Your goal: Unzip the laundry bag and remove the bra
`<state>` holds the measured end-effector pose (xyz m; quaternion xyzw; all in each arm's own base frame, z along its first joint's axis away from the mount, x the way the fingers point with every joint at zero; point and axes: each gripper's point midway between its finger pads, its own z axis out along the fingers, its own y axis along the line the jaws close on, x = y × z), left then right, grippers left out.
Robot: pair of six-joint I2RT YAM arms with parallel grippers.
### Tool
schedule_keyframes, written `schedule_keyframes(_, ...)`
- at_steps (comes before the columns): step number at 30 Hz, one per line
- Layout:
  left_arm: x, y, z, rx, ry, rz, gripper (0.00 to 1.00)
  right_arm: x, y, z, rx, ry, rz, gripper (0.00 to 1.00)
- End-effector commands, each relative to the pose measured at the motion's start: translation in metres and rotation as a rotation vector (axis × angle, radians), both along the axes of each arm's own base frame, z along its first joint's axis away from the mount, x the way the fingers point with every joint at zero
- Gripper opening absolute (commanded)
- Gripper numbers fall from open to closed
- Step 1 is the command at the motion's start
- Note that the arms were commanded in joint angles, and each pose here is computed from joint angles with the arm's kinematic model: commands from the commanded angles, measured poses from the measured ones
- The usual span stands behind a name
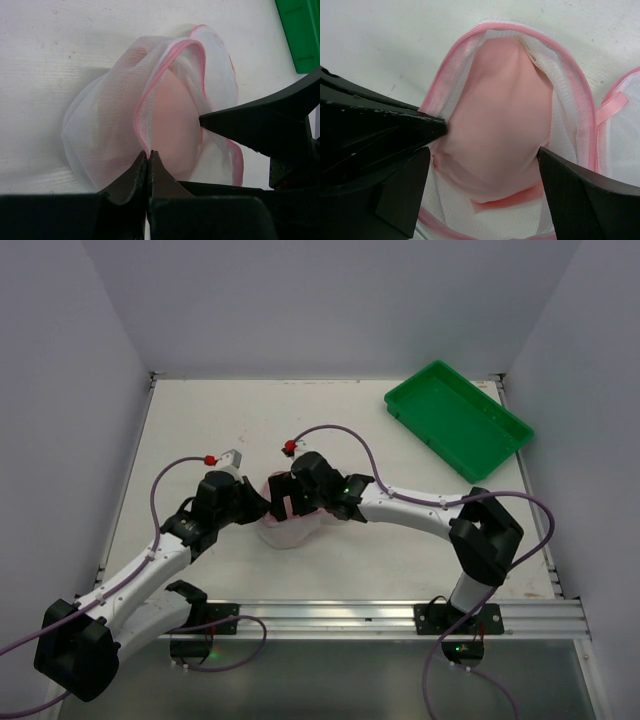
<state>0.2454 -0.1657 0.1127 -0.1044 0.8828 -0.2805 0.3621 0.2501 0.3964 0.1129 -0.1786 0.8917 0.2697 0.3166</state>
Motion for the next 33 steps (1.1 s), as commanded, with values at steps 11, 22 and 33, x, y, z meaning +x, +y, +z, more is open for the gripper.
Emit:
schedule_keyframes(11, 0.006, 0.007, 0.007, 0.022, -0.021, 0.047, 0.0, -0.003, 0.012, -0.016, -0.083, -0.025, 0.095, 0.86)
schedule_keyframes(22, 0.005, 0.007, 0.003, 0.039, -0.003, 0.042, 0.0, -0.003, -0.002, 0.013, -0.061, -0.084, 0.075, 0.0)
schedule_keyframes(33, 0.026, 0.005, 0.023, 0.091, -0.061, 0.026, 0.0, -0.007, -0.025, 0.09, 0.149, -0.163, 0.146, 0.0)
